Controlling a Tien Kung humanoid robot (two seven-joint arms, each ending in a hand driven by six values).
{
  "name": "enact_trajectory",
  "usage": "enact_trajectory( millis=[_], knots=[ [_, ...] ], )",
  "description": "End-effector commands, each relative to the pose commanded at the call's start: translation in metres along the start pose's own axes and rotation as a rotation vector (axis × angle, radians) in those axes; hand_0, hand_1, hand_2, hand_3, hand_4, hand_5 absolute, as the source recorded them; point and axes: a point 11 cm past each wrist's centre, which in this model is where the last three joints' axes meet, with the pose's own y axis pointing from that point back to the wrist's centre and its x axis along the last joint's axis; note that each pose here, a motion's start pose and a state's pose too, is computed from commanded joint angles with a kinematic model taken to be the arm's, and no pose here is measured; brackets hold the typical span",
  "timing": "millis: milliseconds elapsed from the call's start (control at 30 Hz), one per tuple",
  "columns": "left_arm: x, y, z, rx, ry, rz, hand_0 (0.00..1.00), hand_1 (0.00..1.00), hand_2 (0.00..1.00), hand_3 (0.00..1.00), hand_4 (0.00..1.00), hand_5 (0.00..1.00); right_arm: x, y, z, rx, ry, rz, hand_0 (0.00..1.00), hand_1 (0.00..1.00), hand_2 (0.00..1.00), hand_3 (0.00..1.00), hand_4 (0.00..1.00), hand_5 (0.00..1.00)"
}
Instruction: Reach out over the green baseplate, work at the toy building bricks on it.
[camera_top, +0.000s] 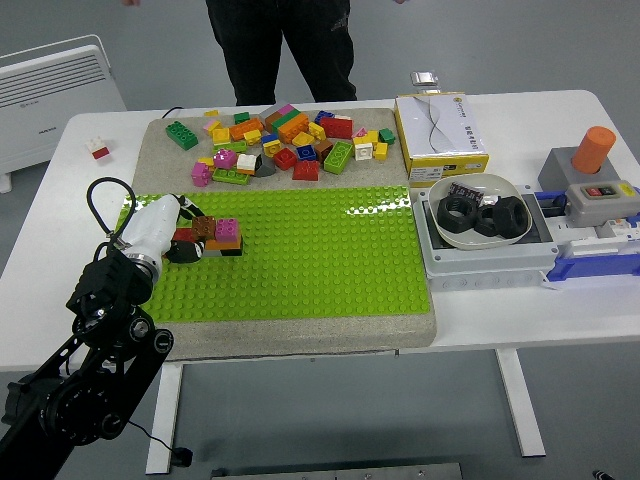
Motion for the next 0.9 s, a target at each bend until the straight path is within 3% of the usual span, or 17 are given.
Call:
enact_trajectory(
  millis=[33,400,433,600,633,900],
  knots=[
    [-0.0004,0.0000,-0.0001,0.000,0.000,-0.001,0.856,0.804,0.673,0.346,0.593,0.002,0.0000,0.0000,-0.0001,0.000,0.000,0.000,0.673,0.642,0.719,0.715,0.727,0.987],
    [-0.0023,0.0001,-0.0004,-0.001,0.001,-0.006,0.855,0.807,0.675,0.363,0.600,0.002,0.0000,0.0000,-0.0002,0.000,0.000,0.000,0.673,0.643,0.718,0.714,0.727,0.988],
    [-0.0020,0.0000,-0.0007,-0.002,0.002,-0.006,0.857,0.812,0.696,0.426,0.586,0.002,0.0001,0.0000,-0.0002,0.000,0.000,0.000,0.674,0.643,0.718,0.715,0.727,0.988],
    [-0.0019,-0.0003,-0.0009,-0.010,0.007,-0.016,0.857,0.812,0.696,0.426,0.586,0.002,0.0010,0.0001,-0.0011,0.000,0.000,0.002,0.674,0.643,0.718,0.715,0.727,0.988],
    [-0.0021,-0.0003,-0.0007,-0.011,0.007,-0.017,0.858,0.814,0.712,0.478,0.372,0.002,0.0012,0.0002,-0.0015,0.000,0.000,0.003,0.674,0.642,0.717,0.712,0.727,0.990],
    [-0.0036,-0.0004,-0.0005,-0.012,0.008,-0.020,0.860,0.815,0.731,0.498,0.366,0.002,0.0017,0.0003,-0.0025,0.001,0.001,0.004,0.674,0.641,0.717,0.711,0.726,0.989]
  ],
)
